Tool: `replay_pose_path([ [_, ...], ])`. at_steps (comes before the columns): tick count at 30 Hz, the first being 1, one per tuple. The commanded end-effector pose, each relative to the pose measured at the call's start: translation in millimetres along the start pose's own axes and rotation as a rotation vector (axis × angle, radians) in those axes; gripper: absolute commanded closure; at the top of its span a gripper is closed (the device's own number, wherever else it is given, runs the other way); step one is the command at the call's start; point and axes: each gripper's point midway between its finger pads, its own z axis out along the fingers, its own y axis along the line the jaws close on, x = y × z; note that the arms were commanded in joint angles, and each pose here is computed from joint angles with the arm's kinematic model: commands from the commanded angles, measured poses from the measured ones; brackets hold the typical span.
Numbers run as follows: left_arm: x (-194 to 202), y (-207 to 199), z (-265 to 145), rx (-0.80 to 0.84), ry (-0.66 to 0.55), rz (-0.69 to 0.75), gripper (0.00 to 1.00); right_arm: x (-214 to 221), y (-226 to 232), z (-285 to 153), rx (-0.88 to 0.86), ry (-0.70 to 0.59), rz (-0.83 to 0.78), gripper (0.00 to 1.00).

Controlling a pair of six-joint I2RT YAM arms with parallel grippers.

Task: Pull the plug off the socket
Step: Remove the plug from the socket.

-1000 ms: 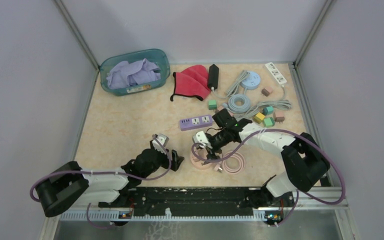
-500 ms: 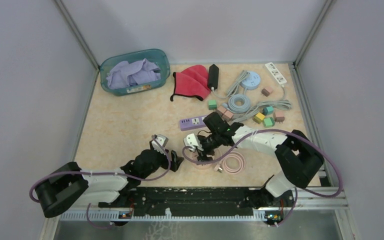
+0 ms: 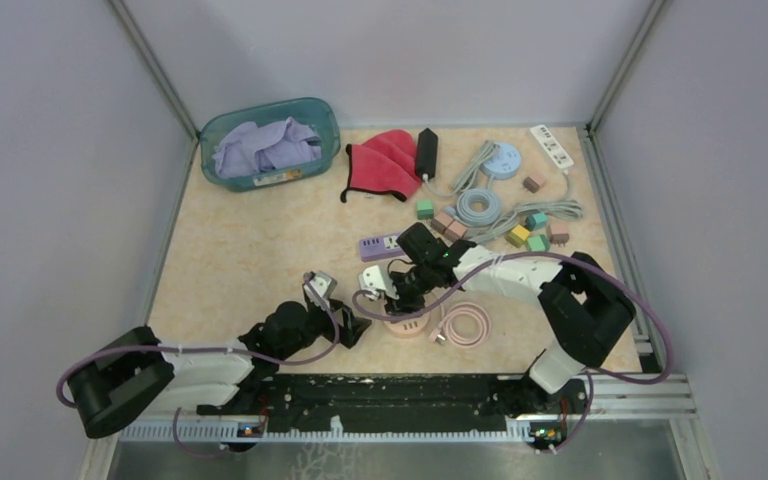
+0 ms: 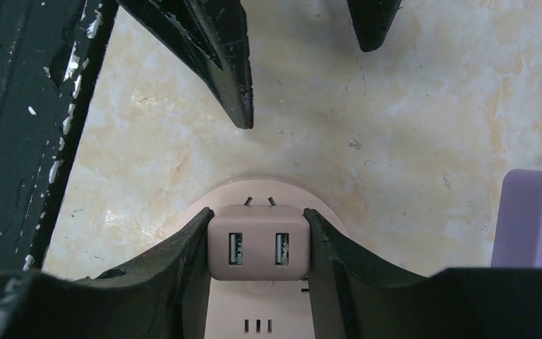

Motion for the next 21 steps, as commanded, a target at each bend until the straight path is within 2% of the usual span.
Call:
replay_pose_path([
  [1, -17.9, -19.3, 0.4, 0.098, -0.061, -0.016, 0.00, -30.9, -19.2, -10.0, 0.042, -0.055, -0.039, 0.97],
  [3, -24.1, -29.7, 1.2, 0.143, -0.070, -0.035, 0.00, -35.9, -20.0, -13.1, 0.043, -0.086, -0.027, 1.00],
  [16, -65.9, -64.1, -7.9, 0.307, -0.200, -0.258, 0.00, -50.1, -51.3, -66.2, 0.151, -0.336, 0.174, 1.00],
  [21, -89.1, -73.0, -12.2, 0.346, -0.257, -0.409, 0.00, -57.4, -64.9, -80.9, 0.184, -0.434, 0.334, 1.00],
])
